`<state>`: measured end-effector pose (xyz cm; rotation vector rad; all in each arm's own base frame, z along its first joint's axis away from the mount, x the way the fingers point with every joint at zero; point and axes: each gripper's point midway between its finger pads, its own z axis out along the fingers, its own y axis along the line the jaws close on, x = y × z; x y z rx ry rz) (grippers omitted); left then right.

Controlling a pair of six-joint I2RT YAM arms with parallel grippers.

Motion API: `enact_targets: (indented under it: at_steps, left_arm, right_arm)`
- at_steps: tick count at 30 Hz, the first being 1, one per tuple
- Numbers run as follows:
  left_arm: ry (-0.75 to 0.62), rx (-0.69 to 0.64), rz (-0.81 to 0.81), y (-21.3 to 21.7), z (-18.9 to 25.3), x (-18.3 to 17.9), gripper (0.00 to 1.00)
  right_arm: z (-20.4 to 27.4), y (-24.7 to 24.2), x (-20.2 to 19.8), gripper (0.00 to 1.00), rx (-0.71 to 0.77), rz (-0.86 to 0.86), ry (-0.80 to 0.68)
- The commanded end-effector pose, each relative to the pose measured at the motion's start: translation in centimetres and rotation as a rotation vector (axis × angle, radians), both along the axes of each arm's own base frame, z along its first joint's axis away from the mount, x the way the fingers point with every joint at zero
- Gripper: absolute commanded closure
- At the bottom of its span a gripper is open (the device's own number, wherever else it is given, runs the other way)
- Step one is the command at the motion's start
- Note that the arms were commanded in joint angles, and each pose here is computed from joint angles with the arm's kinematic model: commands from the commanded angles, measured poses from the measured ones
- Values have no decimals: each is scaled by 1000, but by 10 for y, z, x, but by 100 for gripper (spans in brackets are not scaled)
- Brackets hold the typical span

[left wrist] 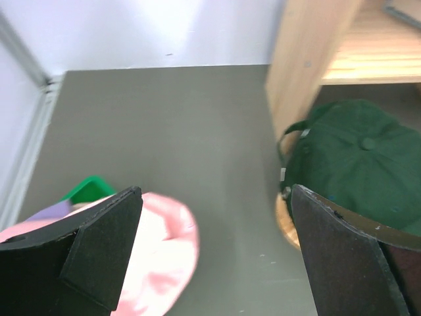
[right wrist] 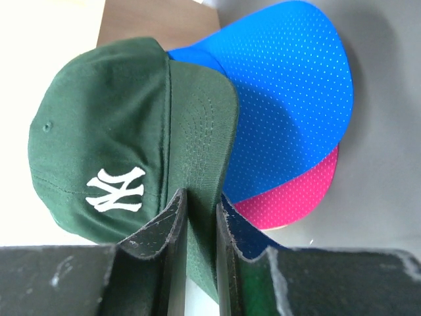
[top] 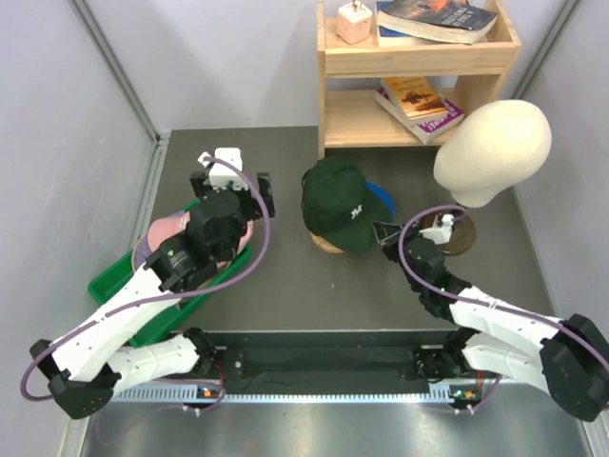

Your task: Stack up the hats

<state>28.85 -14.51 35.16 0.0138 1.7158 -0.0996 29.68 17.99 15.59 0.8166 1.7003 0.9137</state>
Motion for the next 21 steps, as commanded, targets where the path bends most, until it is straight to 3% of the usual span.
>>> enact_targets:
  at_steps: [1,9,12,16,17,19,21]
  left_arm:
    - [5,12,120,38,-9,-12,1]
    - [34,14,204,70,-36,-29,1]
    - [62,41,168,63,-46,-27,1]
    - [134,107,114,44,-67,-17,1]
    - [145,112,97,39,-69,-15,1]
    - [180,147,82,32,-80,-10,1]
    - [203,171,75,28,-86,-8,1]
  right_arm:
    - [-50,23,-29,100,-144,116,148]
    - [-42,48,-38,100,-134,141,125]
    - [-35,44,-38,93,-134,130,100]
    - [-27,31,-41,54,-143,105,65]
    - [-24,29,-42,37,-148,102,56]
    - [-12,20,-42,23,-160,80,24]
    - [-2,11,-44,16,-171,63,0]
